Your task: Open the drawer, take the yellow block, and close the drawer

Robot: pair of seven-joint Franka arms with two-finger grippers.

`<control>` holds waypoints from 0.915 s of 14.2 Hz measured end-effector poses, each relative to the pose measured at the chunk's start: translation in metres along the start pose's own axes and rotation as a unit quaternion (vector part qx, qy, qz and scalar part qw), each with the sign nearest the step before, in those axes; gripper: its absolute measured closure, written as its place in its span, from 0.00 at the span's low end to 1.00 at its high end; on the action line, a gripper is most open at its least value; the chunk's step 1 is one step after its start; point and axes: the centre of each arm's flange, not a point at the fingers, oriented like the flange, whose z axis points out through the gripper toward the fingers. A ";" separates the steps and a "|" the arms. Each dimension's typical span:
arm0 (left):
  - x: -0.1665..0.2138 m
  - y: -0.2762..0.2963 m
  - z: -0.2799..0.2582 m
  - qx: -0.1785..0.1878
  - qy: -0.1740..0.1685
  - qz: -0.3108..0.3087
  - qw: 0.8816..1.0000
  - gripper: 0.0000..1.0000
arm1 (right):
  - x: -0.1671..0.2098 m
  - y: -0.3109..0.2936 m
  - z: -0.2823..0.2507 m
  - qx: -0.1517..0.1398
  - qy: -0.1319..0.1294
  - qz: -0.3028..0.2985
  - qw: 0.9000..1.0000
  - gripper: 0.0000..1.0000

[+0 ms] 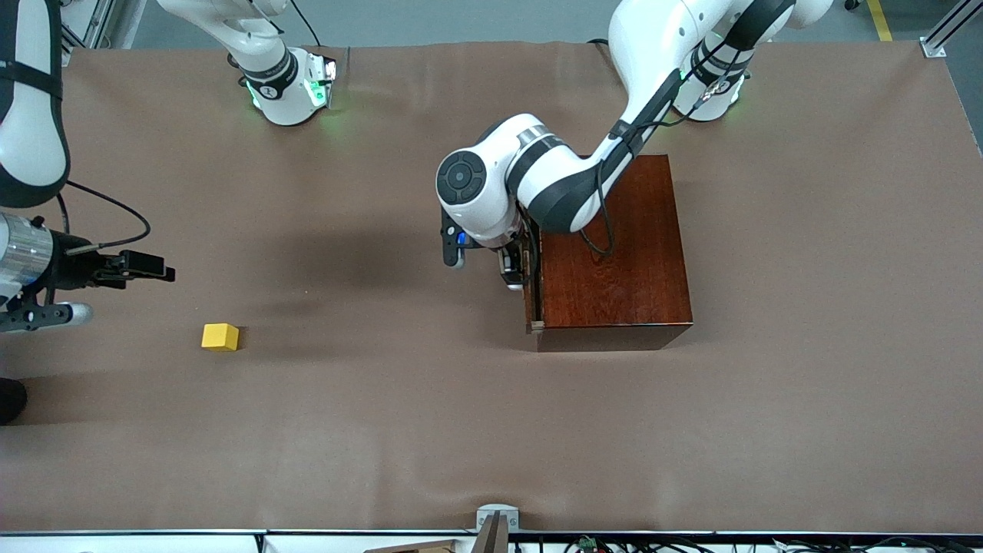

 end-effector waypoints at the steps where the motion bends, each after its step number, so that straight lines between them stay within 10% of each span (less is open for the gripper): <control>1: -0.004 -0.001 0.002 0.000 -0.013 -0.001 1.000 0.00 | -0.003 0.002 -0.008 -0.014 0.006 -0.002 1.000 0.00; 9: -0.009 -0.009 -0.017 0.028 0.014 -0.054 0.998 0.00 | -0.037 -0.015 -0.041 -0.038 0.035 -0.021 0.998 0.00; 13: -0.028 -0.003 -0.103 0.045 0.121 -0.265 0.956 0.00 | -0.054 -0.018 -0.062 -0.042 0.028 -0.016 0.999 0.00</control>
